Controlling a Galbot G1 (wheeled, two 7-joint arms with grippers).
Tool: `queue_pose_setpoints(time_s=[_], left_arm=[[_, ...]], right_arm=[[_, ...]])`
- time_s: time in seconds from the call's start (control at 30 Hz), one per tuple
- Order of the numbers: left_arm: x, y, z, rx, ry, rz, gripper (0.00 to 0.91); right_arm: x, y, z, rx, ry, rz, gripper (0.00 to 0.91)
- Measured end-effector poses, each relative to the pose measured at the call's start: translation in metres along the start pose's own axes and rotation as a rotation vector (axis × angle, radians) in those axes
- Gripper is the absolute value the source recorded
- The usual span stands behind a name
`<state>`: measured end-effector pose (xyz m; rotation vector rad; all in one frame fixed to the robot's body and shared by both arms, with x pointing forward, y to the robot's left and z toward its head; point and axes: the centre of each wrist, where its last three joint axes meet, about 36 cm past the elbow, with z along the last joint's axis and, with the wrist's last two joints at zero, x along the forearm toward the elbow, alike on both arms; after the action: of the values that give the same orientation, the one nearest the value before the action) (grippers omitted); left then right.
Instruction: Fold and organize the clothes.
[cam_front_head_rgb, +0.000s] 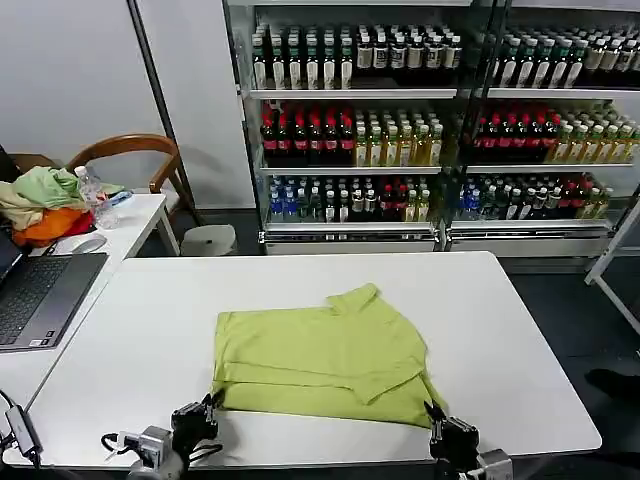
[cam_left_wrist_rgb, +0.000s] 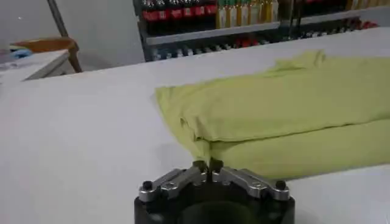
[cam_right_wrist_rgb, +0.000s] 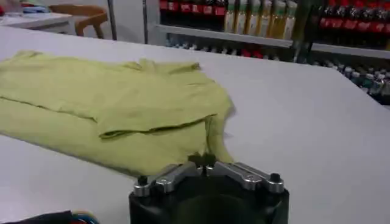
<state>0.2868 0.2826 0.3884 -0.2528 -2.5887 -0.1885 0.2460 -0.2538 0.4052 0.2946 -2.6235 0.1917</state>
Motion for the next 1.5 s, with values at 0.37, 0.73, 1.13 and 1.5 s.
queue_pose_setpoints(time_s=[0.37,0.73,1.13,1.5], left_arm=[[0.024,-0.003,0.005,-0.010,0.017,-0.015,0.907],[0.035,-0.005,-0.006,-0.014,0.000,-0.039,0.907],[0.034,0.017,-0.045,0.003,-0.113,-0.032,0.907],[-0.017,0.039,-0.051,0.033,-0.139,-0.032,0.907]], right_arm=[[0.013,0.008,0.006,0.016,0.010,-0.001,0.907],[0.021,0.001,-0.007,0.042,-0.024,0.007,0.907],[-0.005,-0.018,-0.052,0.001,-0.114,0.039,0.907],[-0.091,-0.019,-0.093,-0.035,-0.158,0.032,0.907]])
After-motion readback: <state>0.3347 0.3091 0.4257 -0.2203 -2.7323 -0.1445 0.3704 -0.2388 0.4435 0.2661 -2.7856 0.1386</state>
